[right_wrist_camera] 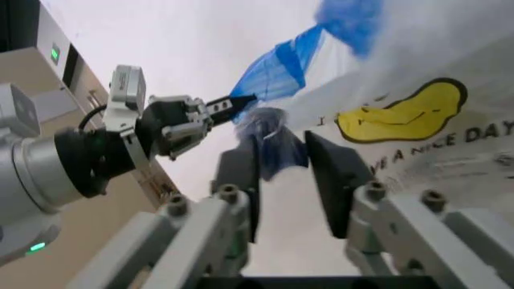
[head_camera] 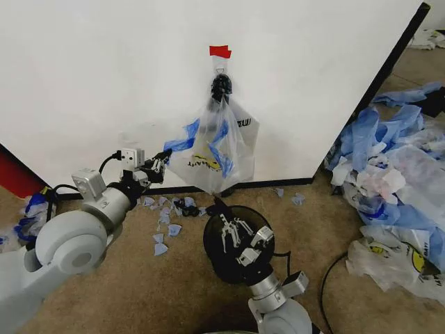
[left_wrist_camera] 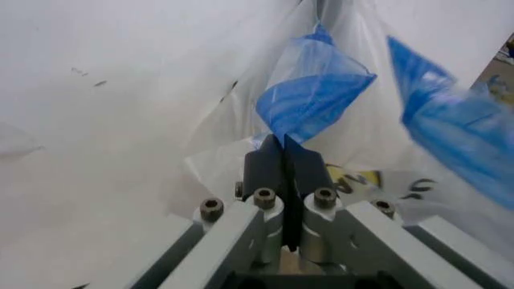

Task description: Pick up the garbage bag from the wall and place it over the trash bin.

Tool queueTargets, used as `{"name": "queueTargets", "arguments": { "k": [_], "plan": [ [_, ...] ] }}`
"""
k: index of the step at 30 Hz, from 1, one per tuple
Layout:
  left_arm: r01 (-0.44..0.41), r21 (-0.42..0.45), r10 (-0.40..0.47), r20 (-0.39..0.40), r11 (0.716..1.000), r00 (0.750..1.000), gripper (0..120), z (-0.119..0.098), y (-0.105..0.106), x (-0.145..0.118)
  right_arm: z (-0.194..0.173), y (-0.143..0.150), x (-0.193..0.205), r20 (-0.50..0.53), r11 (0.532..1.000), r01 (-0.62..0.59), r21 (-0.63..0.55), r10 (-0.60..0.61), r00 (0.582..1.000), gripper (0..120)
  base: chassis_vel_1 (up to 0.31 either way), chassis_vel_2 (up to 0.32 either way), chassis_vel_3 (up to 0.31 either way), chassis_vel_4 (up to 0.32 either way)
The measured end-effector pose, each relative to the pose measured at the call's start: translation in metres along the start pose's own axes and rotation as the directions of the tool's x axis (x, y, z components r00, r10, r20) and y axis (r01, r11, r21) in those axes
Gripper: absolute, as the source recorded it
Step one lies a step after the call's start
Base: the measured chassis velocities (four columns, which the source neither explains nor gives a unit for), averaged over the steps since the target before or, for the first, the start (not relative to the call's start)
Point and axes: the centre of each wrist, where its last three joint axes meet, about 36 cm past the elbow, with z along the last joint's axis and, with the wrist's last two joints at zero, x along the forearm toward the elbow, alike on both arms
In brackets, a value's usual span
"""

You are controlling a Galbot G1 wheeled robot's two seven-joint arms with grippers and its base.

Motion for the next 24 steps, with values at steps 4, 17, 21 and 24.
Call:
{"name": "queueTargets", "arguments": {
  "k": [4,17,21,24],
  "plan": [
    [0.0,0.004,0.0,-0.005,1.0,1.0,0,0.002,0.0,0.0,0.001,0.0,-0.001,-0.005,1.0,0.006,0.008,-0.006,1.0,34,0.0,0.0,0.0,0.0],
    [0.007,0.007,-0.007,-0.012,1.0,1.0,0,0.007,0.001,-0.001,-0.023,0.002,-0.006,0.011,0.995,0.082,0.057,-0.083,0.997,83,0.0,0.0,0.0,0.0],
    [0.006,0.012,-0.006,-0.014,1.0,1.0,0,0.01,0.001,-0.002,-0.046,-0.012,-0.02,-0.034,0.985,0.046,0.165,-0.041,0.999,98,0.0,0.0,0.0,0.0],
    [0.004,0.015,-0.004,-0.013,1.0,1.0,0,0.011,0.0,-0.002,-0.059,-0.021,-0.03,-0.061,0.973,0.034,0.228,-0.02,0.998,100,0.0,0.0,0.0,0.0]
  ]
}}
